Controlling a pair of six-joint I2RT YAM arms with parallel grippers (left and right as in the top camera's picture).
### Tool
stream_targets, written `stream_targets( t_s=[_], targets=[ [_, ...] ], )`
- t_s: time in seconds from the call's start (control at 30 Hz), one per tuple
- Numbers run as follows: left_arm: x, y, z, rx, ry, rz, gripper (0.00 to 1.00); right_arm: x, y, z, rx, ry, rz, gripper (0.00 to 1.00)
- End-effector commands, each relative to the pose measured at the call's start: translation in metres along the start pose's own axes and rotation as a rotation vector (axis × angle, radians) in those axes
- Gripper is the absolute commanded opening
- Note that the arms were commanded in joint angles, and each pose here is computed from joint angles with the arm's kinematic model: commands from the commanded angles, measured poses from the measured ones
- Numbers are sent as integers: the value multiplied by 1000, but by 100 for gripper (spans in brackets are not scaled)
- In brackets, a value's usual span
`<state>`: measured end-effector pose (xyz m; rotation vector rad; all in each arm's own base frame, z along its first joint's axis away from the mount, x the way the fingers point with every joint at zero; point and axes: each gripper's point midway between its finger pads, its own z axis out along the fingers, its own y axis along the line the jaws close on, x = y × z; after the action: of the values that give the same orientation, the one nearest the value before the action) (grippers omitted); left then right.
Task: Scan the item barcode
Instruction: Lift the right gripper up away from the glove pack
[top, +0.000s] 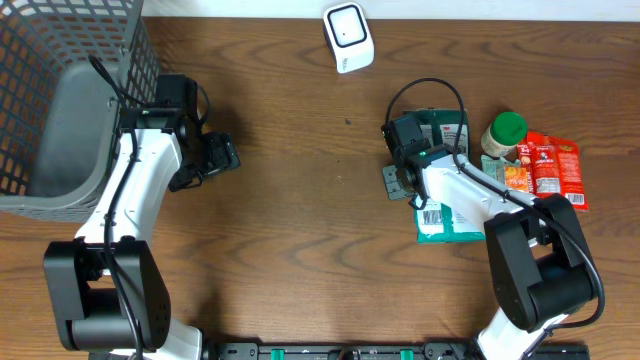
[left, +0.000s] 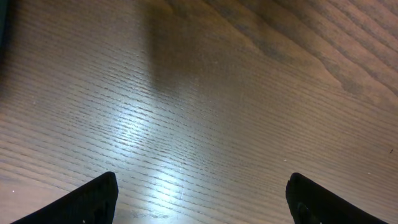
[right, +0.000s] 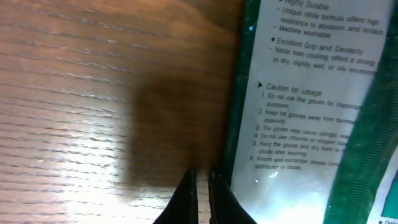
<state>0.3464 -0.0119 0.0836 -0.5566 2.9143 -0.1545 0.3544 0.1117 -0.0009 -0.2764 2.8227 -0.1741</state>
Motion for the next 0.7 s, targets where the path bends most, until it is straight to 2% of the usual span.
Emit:
stream_targets(
  t_s=[0.0,0.03,0.2,0.33,0.43,0.5,0.53,0.57,0.67],
  targets=[
    [0,6,3,-18,6,-11,87,8,-6,5,40,26,-22,4],
    [0,6,3,-18,6,-11,87,9,-6,4,41,29,-68,1],
    [0,6,3,-18,6,-11,87,4,1,-2,-3,14,-98,4],
    [0,6,3,-18,6,-11,88,-6,23,-16,-142,-11,-91,18],
    [0,6,3,-18,6,-11,87,-13,23,-32,-156,-37,-87,29],
    [0,6,3,-18,6,-11,87,-20,20,-46,-160,-73,-79,42],
    [0,6,3,-18,6,-11,87,-24,18,-54,-162,-95,-69,60],
    [0,6,3,-18,6,-11,87,-33,14,-70,-166,-148,-50,97],
    [0,6,3,-18,6,-11,87,-45,3,-96,-170,-228,-22,99]
  ],
)
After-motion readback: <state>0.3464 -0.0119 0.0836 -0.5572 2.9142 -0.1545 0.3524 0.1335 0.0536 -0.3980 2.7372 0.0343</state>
